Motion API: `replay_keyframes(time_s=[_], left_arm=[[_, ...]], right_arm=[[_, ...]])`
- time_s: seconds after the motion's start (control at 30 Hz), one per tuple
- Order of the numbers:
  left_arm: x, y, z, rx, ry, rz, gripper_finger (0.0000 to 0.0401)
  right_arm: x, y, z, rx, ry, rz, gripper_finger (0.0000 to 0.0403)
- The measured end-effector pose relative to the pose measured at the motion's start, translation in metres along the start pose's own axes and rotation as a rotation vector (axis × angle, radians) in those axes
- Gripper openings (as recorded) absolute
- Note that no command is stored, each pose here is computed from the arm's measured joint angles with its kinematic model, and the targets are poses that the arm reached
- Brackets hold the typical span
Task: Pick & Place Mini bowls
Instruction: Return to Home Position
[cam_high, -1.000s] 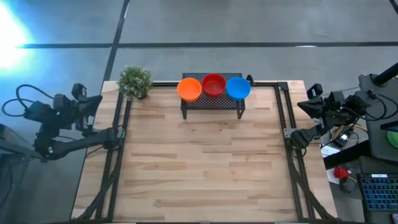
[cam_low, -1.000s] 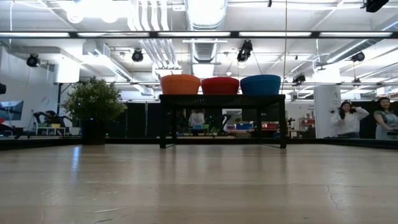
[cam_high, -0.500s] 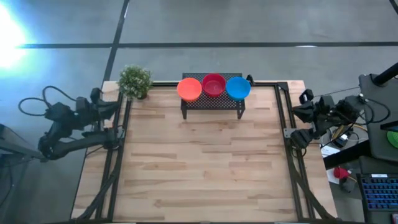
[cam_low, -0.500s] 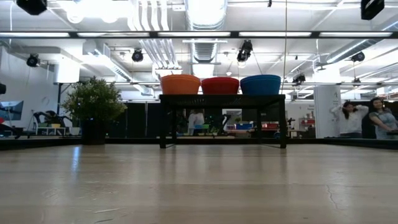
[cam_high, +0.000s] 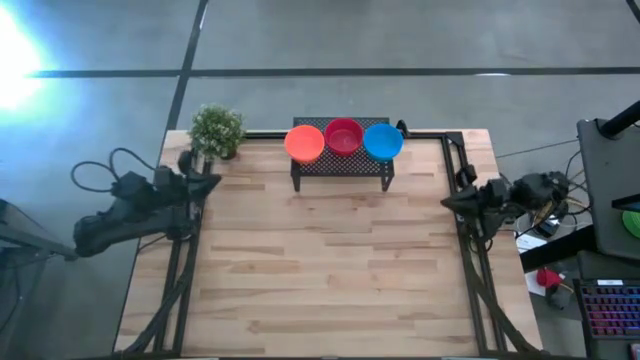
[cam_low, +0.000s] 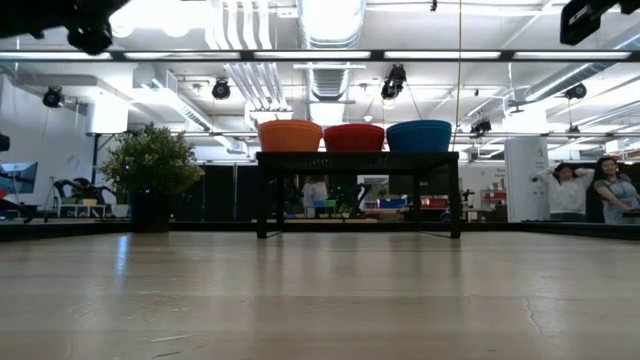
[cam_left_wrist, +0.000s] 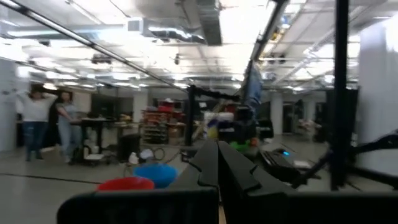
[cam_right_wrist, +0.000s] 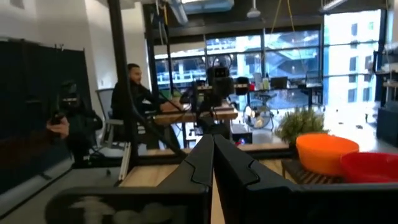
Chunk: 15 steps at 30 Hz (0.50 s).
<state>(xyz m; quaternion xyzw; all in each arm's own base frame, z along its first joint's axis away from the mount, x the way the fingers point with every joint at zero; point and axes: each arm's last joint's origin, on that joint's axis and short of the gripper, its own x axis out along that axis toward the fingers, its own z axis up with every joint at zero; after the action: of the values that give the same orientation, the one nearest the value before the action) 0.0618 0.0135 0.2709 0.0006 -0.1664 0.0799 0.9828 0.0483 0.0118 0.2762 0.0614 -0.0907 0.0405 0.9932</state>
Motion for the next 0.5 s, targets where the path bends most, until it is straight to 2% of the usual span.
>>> replay_keyframes(time_s=[0.3,0.5], left_arm=[[0.005,0.002,-0.052,-0.030,-0.028,-0.038,0.0000],[0.004,0.002,-0.073,-0.042,-0.053,-0.075,0.0000]], right_arm=[[0.014,0.005,-0.037,0.003,-0.019,0.022,0.0008],[0.018,0.006,-0.055,0.023,-0.022,0.037,0.0008]])
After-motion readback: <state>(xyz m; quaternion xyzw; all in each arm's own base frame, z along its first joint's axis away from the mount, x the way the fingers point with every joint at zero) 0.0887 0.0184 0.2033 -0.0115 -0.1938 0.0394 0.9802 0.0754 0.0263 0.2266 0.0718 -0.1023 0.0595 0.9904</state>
